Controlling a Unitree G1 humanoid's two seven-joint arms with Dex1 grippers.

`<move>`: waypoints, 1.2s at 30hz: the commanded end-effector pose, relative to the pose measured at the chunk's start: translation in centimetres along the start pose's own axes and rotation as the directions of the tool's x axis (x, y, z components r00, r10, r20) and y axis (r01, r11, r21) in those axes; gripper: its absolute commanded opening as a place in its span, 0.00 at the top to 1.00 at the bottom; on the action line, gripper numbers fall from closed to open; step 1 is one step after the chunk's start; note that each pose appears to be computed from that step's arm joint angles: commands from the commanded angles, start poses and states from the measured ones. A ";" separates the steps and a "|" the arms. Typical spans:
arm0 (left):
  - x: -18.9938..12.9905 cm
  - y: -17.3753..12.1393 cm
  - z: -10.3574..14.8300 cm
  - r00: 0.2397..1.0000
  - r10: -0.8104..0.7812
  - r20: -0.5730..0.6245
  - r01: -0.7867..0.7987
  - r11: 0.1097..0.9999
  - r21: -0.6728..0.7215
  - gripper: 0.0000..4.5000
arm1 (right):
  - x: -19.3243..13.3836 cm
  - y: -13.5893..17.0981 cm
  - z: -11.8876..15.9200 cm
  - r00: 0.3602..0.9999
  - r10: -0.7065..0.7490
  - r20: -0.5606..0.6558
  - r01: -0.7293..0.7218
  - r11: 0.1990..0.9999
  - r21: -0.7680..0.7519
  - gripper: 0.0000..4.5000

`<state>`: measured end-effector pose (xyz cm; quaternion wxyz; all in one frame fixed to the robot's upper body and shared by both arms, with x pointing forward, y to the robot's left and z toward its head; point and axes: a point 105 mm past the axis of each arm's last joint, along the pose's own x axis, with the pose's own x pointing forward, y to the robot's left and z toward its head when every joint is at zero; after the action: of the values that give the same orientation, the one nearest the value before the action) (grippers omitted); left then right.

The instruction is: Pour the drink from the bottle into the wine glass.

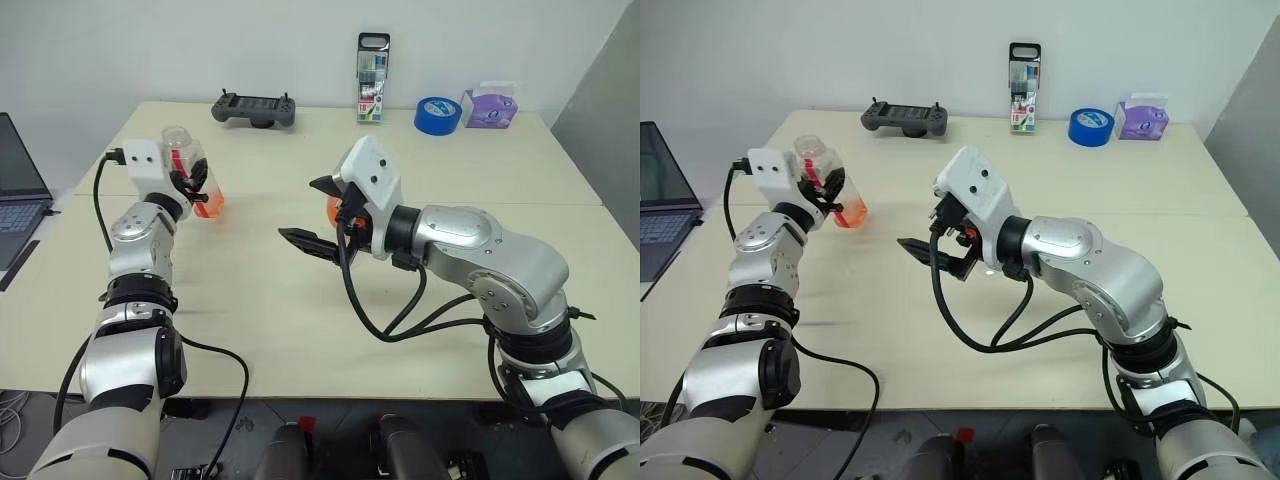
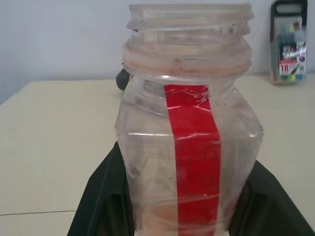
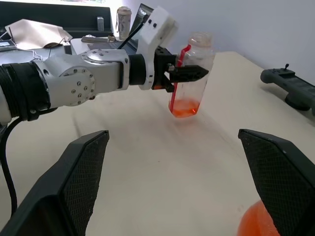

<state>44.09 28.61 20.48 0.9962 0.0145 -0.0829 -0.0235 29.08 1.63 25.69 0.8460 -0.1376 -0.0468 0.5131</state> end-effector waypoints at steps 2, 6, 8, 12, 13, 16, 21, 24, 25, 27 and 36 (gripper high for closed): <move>-0.4 -0.2 0.0 1.000 -0.019 0.004 0.019 0.999 0.046 0.61 | -0.3 -0.1 0.8 0.999 -0.007 0.032 0.008 1.000 -0.026 0.00; -0.7 0.1 -0.9 1.000 0.006 -0.018 -0.005 0.999 0.033 0.53 | -0.3 -0.2 0.6 1.000 -0.011 0.025 0.012 1.000 -0.027 0.00; -0.8 0.2 -1.4 0.999 0.020 -0.035 -0.019 0.999 0.026 0.38 | -0.3 -0.2 0.5 1.000 -0.014 0.019 0.015 0.999 -0.031 0.00; -1.0 0.4 -1.8 0.999 0.028 -0.046 -0.026 0.999 0.039 0.09 | -0.3 -0.4 0.3 1.000 -0.022 0.014 0.022 0.999 -0.034 0.00; -1.1 0.5 -1.8 0.998 0.029 -0.049 -0.027 0.999 0.044 0.01 | -0.3 -0.5 0.3 1.000 -0.025 0.014 0.025 0.999 -0.034 0.00; -1.2 0.6 -1.9 0.998 0.024 -0.057 -0.021 0.998 0.059 0.01 | -0.3 -0.6 0.3 1.000 -0.028 0.014 0.028 0.999 -0.033 0.00; -1.8 0.5 -2.3 0.997 0.007 -0.073 -0.001 0.996 0.086 0.01 | -0.3 -0.6 0.2 0.999 -0.027 0.017 0.027 0.999 -0.036 0.00; -3.1 0.5 -2.7 0.998 -0.012 -0.068 0.018 0.995 0.101 0.01 | -0.7 -0.8 0.2 0.999 -0.033 0.018 0.034 0.999 -0.031 0.00; -4.0 0.3 -2.5 0.998 -0.042 -0.044 0.045 0.997 0.068 0.01 | -1.0 -1.0 0.2 0.999 -0.038 0.027 0.038 0.999 -0.014 0.00; -6.2 -0.1 -2.1 0.993 -0.118 -0.003 0.118 0.993 0.023 0.01 | -1.8 -1.4 0.2 0.998 -0.048 0.045 0.048 0.999 0.007 0.00; -11.9 -3.6 2.5 0.921 -0.390 -0.020 0.391 0.920 0.033 0.01 | -9.0 -5.2 -1.5 0.982 -0.184 0.048 0.174 0.970 0.172 0.00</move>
<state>32.28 28.23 18.35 0.9850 0.0454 -0.0487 -0.1589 29.73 -6.91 25.75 0.8866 -0.0523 -0.0313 0.4584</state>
